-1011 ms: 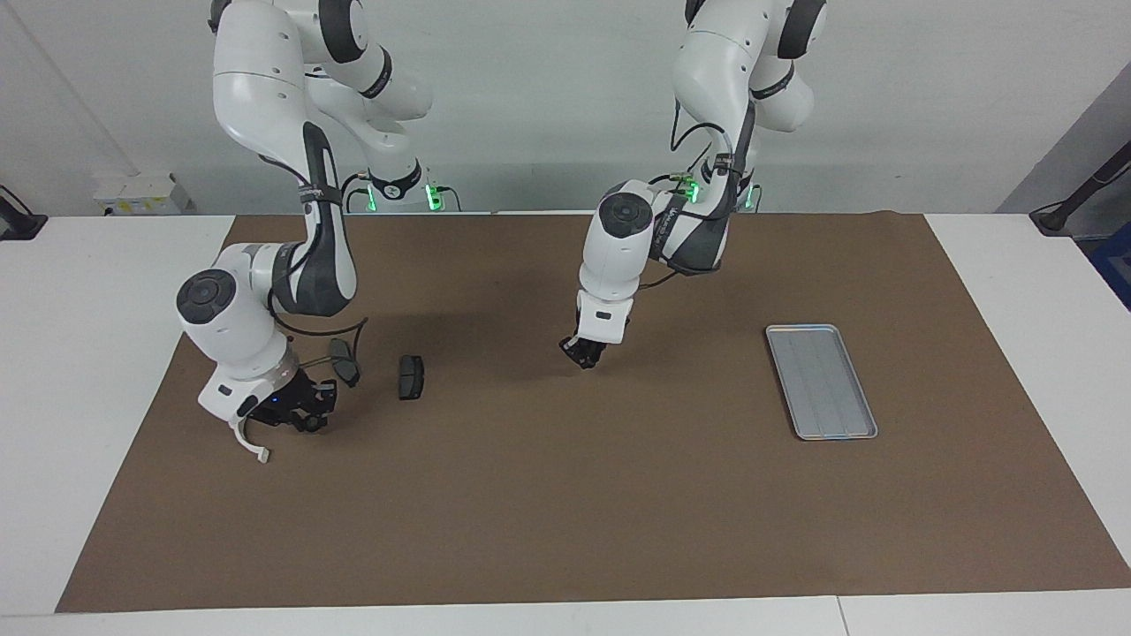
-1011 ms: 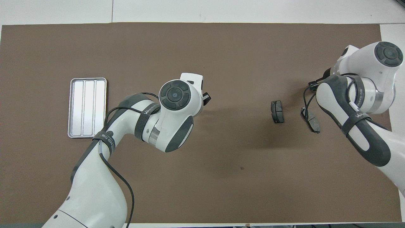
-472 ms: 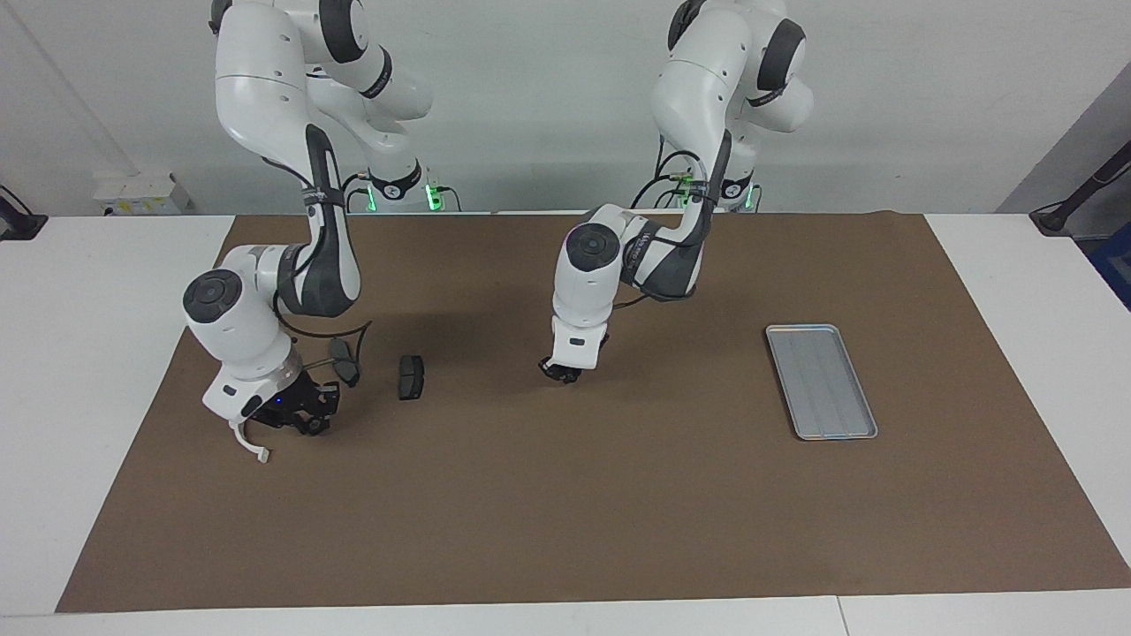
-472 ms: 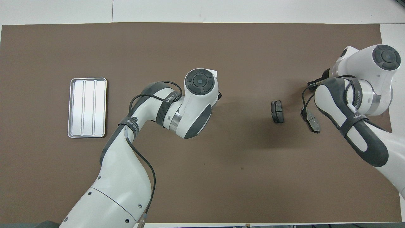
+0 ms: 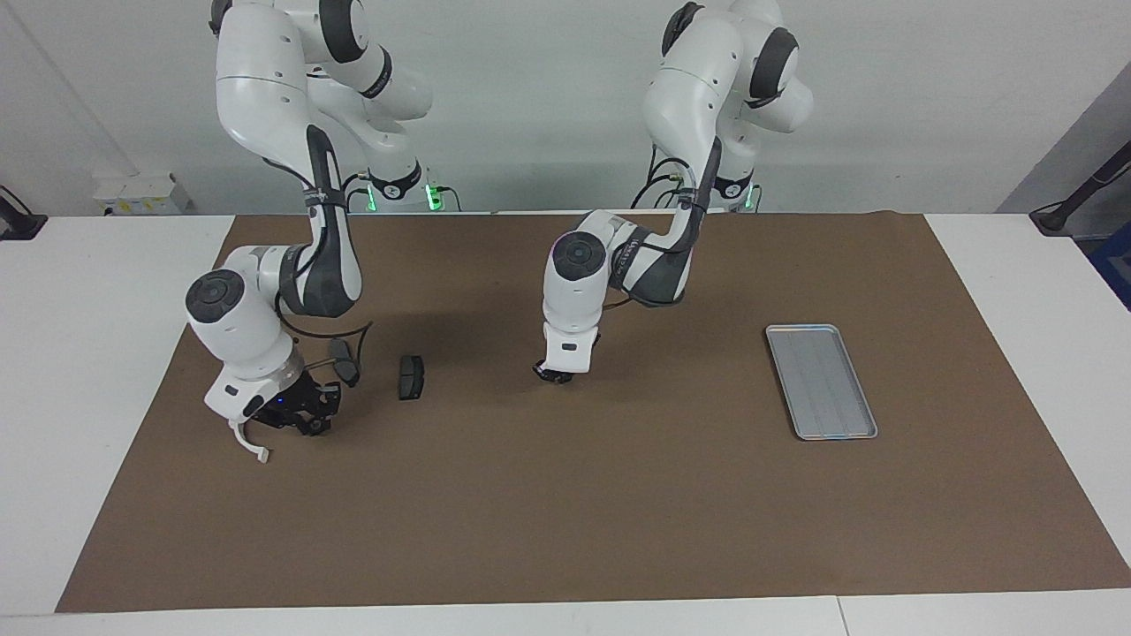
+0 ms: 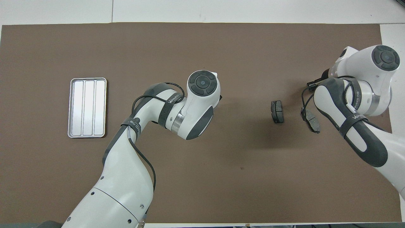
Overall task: Place bearing gear from tray to pile
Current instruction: 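Carry the second gear to the table center with the left gripper and release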
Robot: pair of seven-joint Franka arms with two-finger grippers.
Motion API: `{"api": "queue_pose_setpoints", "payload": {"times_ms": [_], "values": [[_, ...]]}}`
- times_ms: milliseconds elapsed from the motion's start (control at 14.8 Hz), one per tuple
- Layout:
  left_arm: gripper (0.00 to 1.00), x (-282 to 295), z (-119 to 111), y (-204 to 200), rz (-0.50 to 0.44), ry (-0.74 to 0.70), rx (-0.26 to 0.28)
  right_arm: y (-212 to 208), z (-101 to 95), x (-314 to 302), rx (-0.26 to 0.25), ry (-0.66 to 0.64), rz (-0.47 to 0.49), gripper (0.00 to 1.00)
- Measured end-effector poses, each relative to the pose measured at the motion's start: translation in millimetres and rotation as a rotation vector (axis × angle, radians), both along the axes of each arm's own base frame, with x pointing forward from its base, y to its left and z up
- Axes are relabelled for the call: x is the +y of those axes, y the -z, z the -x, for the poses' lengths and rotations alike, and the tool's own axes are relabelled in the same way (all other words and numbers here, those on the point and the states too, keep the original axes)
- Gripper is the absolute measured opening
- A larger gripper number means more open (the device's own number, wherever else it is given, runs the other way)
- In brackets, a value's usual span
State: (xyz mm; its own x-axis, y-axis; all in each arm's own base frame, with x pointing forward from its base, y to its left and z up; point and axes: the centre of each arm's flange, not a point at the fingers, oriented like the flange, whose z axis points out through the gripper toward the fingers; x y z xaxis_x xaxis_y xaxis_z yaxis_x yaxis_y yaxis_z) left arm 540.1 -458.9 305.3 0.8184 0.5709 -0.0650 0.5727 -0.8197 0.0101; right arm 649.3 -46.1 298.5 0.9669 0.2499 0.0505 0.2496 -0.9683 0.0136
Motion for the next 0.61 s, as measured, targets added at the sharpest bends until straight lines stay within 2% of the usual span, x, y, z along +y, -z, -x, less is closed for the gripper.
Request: {"api": "queue_pose_setpoints", "payload": {"times_ms": [135, 337, 607], "values": [[0.24, 0.0, 0.0, 0.1, 0.0, -0.004, 0.0, -0.1, -0.1, 0.7, -0.001, -0.001, 0.0, 0.43], [0.24, 0.0, 0.0, 0.1, -0.001, -0.009, 0.0, -0.1, -0.2, 0.9, -0.001, -0.001, 0.0, 0.7], [0.24, -0.1, 0.6, 0.7, -0.002, -0.011, 0.001, -2.4, -1.7, 3.3, -0.008, -0.005, 0.0, 0.7]]}}
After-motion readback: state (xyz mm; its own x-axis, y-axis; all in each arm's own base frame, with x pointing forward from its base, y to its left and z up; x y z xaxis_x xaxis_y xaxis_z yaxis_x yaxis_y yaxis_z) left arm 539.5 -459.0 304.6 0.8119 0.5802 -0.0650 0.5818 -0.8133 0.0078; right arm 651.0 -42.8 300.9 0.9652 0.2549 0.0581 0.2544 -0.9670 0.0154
